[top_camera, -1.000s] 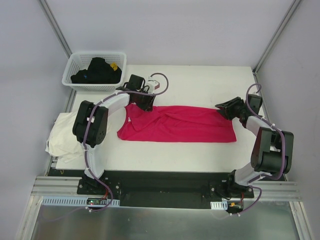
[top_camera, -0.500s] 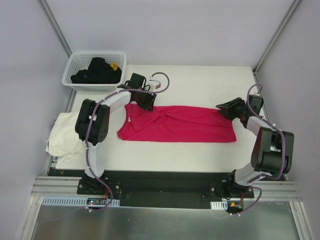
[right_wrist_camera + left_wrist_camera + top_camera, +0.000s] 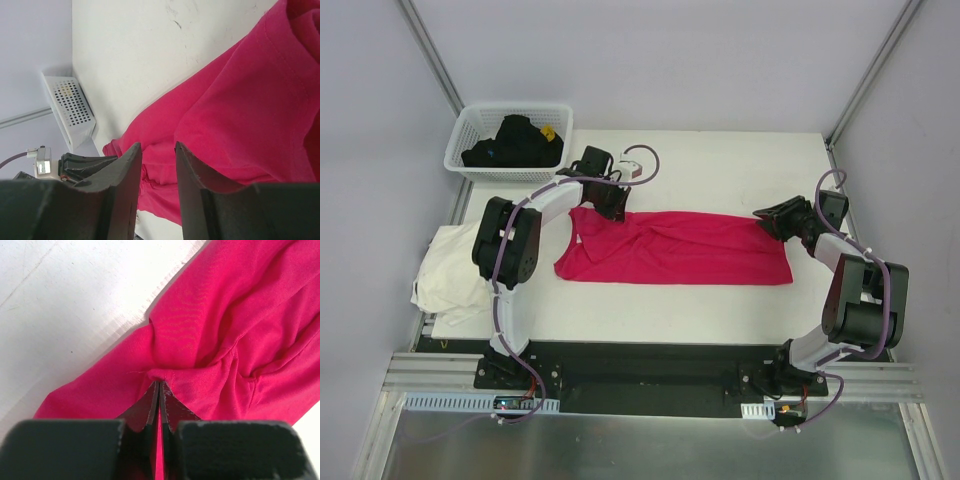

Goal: Fold and stack the t-shirts
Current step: Fold the other side of the tshirt into a rectangle

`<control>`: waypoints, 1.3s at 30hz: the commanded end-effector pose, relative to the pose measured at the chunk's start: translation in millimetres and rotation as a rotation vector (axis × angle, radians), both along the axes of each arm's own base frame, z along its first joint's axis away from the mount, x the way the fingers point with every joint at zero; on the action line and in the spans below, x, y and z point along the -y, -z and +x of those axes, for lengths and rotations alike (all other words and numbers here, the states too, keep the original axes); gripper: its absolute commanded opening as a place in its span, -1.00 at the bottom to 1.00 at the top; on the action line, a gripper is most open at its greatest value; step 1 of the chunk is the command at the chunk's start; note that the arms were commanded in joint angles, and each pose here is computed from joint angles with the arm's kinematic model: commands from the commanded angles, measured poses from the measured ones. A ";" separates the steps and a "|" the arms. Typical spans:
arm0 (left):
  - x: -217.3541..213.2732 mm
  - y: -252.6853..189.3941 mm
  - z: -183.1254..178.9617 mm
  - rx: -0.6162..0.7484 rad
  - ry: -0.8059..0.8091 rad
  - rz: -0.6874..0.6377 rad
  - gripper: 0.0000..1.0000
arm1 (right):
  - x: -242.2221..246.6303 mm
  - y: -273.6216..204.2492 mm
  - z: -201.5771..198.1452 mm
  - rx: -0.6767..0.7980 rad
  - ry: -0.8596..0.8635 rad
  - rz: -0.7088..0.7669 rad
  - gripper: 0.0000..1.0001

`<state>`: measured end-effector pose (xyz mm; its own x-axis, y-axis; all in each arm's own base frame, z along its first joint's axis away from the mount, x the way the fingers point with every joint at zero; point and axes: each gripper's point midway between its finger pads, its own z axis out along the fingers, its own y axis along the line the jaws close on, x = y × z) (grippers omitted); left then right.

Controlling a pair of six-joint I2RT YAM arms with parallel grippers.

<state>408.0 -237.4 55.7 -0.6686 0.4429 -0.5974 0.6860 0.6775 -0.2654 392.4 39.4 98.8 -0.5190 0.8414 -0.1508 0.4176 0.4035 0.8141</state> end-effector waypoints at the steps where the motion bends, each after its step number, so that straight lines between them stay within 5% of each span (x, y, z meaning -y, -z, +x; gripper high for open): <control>1: 1.7 -11.9 2.7 0.004 0.003 -0.018 -1.00 | 2.7 -11.3 1.3 0.051 -0.007 -0.007 -0.29; 22: 9.5 -47.8 -44.3 0.011 -0.041 0.012 -1.00 | -0.3 -11.5 4.4 0.066 -0.009 0.024 -0.31; 39: 25.0 -30.8 -100.8 -0.071 -0.054 0.061 -1.00 | -0.6 -12.2 3.0 0.070 -0.009 0.023 -0.32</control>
<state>315.2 -260.0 67.7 -0.7305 0.4673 -0.4980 0.6440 0.7141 -0.2746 392.0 42.3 100.6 -0.5241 0.8400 -0.1404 0.3979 0.3873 0.8317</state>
